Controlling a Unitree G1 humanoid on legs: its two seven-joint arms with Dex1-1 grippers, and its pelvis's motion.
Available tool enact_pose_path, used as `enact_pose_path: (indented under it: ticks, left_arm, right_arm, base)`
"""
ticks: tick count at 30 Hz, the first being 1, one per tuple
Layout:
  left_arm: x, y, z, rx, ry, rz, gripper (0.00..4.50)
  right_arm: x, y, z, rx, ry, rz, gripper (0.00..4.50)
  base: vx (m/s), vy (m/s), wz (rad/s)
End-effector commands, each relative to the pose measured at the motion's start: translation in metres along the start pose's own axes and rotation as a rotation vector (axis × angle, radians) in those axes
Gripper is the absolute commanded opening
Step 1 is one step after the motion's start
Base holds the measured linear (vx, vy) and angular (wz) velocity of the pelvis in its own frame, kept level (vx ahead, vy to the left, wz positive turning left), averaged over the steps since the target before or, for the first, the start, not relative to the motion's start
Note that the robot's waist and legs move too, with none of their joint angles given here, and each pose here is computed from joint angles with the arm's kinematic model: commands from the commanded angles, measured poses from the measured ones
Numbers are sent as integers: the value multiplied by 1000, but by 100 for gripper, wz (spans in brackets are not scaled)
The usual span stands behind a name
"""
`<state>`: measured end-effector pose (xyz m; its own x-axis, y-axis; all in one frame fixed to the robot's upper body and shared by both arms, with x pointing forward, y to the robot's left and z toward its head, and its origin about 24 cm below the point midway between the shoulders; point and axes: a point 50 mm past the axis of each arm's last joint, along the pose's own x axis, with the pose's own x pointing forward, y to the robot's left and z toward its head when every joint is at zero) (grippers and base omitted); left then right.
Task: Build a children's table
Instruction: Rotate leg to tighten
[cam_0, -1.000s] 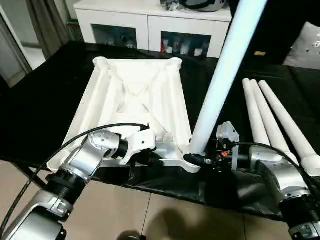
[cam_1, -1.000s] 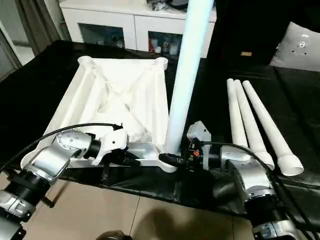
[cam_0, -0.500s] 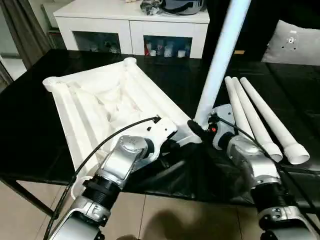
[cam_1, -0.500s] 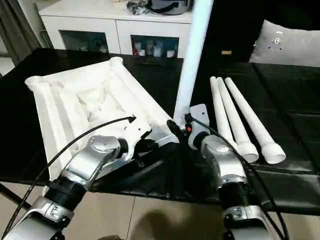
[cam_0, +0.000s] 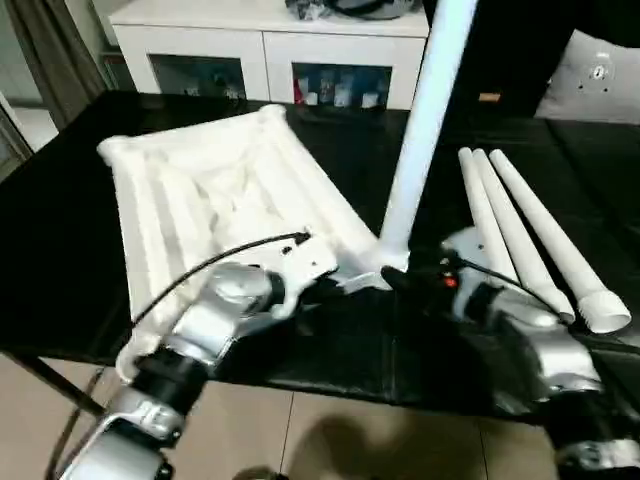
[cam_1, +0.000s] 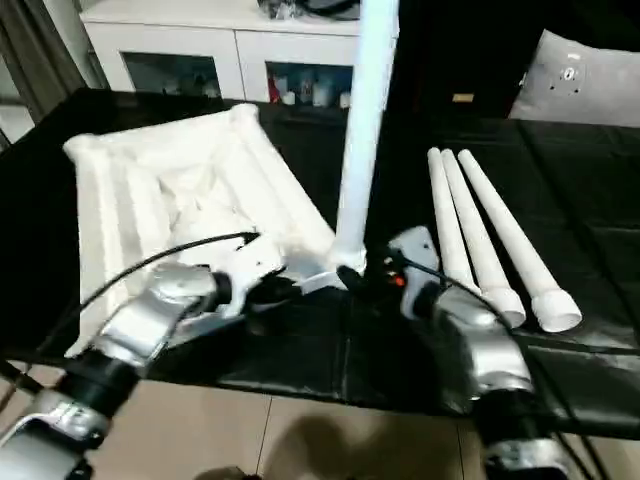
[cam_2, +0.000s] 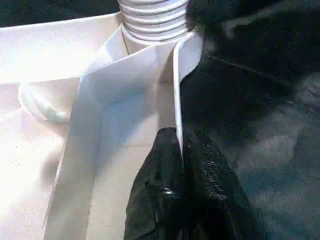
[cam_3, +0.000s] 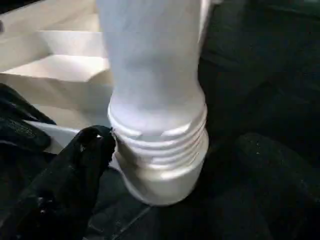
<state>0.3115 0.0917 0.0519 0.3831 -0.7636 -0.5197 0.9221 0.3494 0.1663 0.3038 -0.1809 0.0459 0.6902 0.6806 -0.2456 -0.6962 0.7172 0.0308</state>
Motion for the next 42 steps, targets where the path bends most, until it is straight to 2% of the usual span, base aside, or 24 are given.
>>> enact_pose_path:
  ticks: [1, 4, 7, 12, 18, 25, 28, 29, 36, 39, 41, 42]
  left_arm:
    - [-1, -7, -3, 59, 15, -91, 0]
    - [-5, -9, -7, 88, 36, -153, 0]
    - [-12, -12, -12, 158, 67, -278, 0]
    - [-14, -13, -12, 180, 83, -345, 0]
    - [-16, -13, -12, 203, 90, -399, 0]
    - [-17, -12, -13, 208, 90, -412, 0]
    - [-17, -12, -13, 202, 87, -412, 0]
    - [-17, -12, -14, 197, 85, -412, 0]
    - [-16, -15, -17, 174, 79, -411, 0]
    - [-12, -18, -16, 106, 46, -361, 0]
    - [-8, -19, -12, 48, 18, -306, 0]
    - [-2, -19, -7, -9, -9, -245, 0]
  right_arm:
    - [-6, 0, 11, -45, -21, 82, 441]
    - [-12, 0, 14, -72, 0, 166, 441]
    - [-18, 7, 16, -127, 65, 348, 441]
    - [-14, 10, 13, -196, 103, 376, 441]
    - [-13, 14, 11, -147, 111, 471, 424]
    - [-16, 15, 10, -119, 117, 514, 349]
    - [-16, 16, 9, -109, 110, 521, 333]
    - [-17, 17, 7, -104, 108, 524, 313]
    - [-15, 24, 1, -66, 99, 533, 274]
    - [-9, 32, -5, -11, 80, 483, 271]
    - [-1, 34, -9, 6, 86, 388, 270]
    - [10, 32, -12, 32, 94, 262, 270]
  base:
    - [0, 0, 0]
    - [0, 0, 0]
    - [0, 0, 0]
    - [0, 0, 0]
    - [0, 0, 0]
    - [0, 0, 0]
    - [0, 0, 0]
    - [0, 0, 0]
    - [0, 0, 0]
    - [0, 0, 0]
    - [0, 0, 0]
    - [0, 0, 0]
